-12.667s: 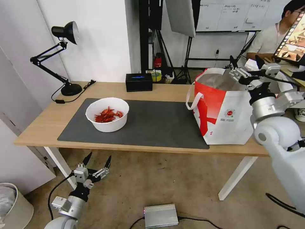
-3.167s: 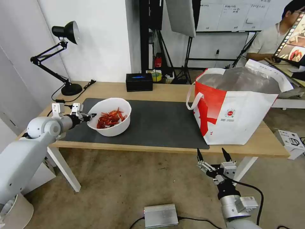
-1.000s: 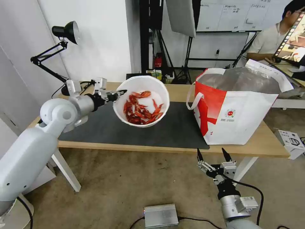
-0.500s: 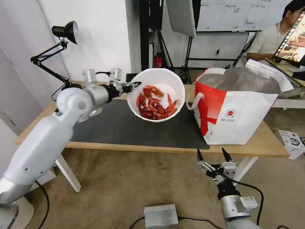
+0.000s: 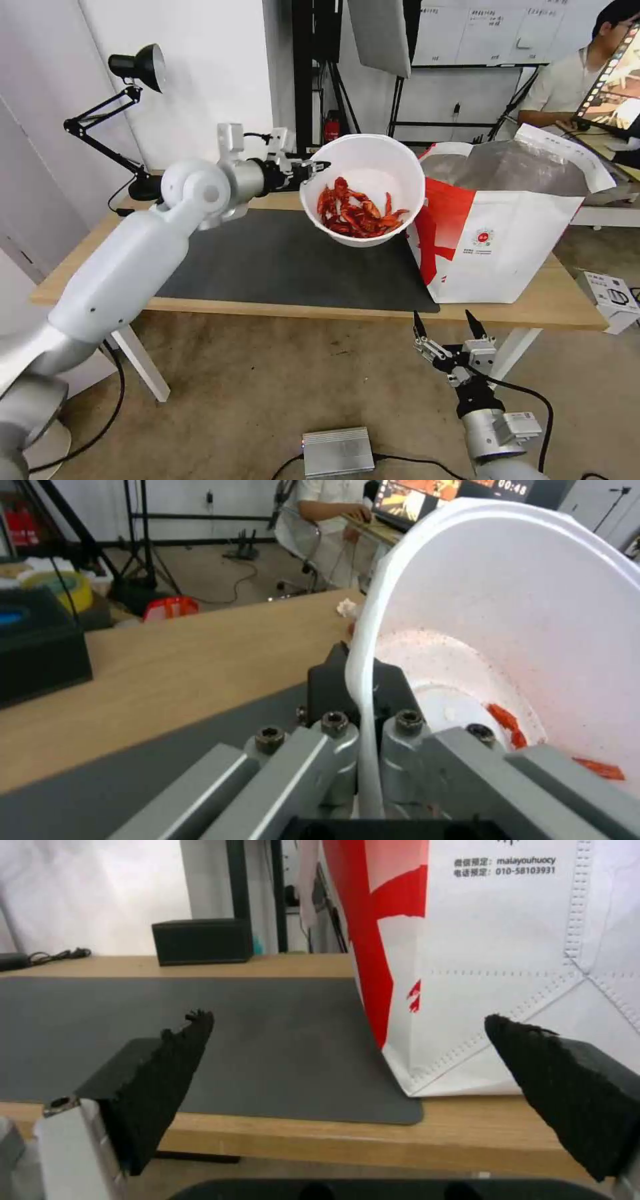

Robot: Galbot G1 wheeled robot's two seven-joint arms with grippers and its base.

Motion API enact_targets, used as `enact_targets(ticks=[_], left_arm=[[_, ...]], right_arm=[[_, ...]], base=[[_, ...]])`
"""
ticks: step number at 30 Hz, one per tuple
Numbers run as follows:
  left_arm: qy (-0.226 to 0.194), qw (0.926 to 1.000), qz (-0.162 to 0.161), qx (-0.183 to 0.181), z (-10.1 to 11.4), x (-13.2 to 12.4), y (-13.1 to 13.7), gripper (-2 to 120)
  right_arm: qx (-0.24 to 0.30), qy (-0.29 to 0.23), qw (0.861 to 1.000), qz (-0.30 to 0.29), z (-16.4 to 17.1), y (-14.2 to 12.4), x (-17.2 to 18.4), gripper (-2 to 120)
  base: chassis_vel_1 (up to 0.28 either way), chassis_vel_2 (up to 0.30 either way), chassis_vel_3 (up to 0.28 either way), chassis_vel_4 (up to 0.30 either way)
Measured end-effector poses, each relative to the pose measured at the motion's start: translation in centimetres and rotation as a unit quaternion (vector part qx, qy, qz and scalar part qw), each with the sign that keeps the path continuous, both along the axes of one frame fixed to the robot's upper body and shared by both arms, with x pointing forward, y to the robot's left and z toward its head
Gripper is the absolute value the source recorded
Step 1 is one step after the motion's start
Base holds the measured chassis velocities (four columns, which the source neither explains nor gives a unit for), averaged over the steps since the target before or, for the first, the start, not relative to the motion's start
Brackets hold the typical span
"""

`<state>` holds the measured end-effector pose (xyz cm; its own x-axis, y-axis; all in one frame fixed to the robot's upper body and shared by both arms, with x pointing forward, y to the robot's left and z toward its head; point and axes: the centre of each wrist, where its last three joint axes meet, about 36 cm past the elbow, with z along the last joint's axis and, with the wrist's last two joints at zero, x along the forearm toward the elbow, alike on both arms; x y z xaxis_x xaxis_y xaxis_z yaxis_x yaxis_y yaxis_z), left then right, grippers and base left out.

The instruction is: Pick up the trash from the table and place it into the takeout bag.

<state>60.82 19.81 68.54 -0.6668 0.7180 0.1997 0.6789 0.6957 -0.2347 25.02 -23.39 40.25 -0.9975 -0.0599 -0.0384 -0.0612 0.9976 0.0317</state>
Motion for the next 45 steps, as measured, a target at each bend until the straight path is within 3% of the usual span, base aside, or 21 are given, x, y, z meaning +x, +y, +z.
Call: enact_targets(ticks=[7,14,29,45], left_arm=[[-0.012,0.9998,-0.013,0.011,2.4,0.9,-1.0,0],[-0.027,0.9988,-0.04,0.013,5.5,2.0,-4.8,0],[-0.022,0.9977,-0.063,0.012,7.2,4.4,-11.7,0],[-0.037,0.9965,-0.074,0.017,10.2,5.4,-14.3,0]], right_arm=[[0.0,0.0,1.0,0.0,0.0,0.0,0.0,100],[0.0,0.0,1.0,0.0,0.0,0.0,0.0,100],[0.0,0.0,1.0,0.0,0.0,0.0,0.0,100],[0.0,0.0,1.0,0.0,0.0,0.0,0.0,100]], base=[[0.0,0.0,0.0,0.0],[0.0,0.0,0.0,0.0],[0.0,0.0,0.0,0.0],[0.0,0.0,0.0,0.0]])
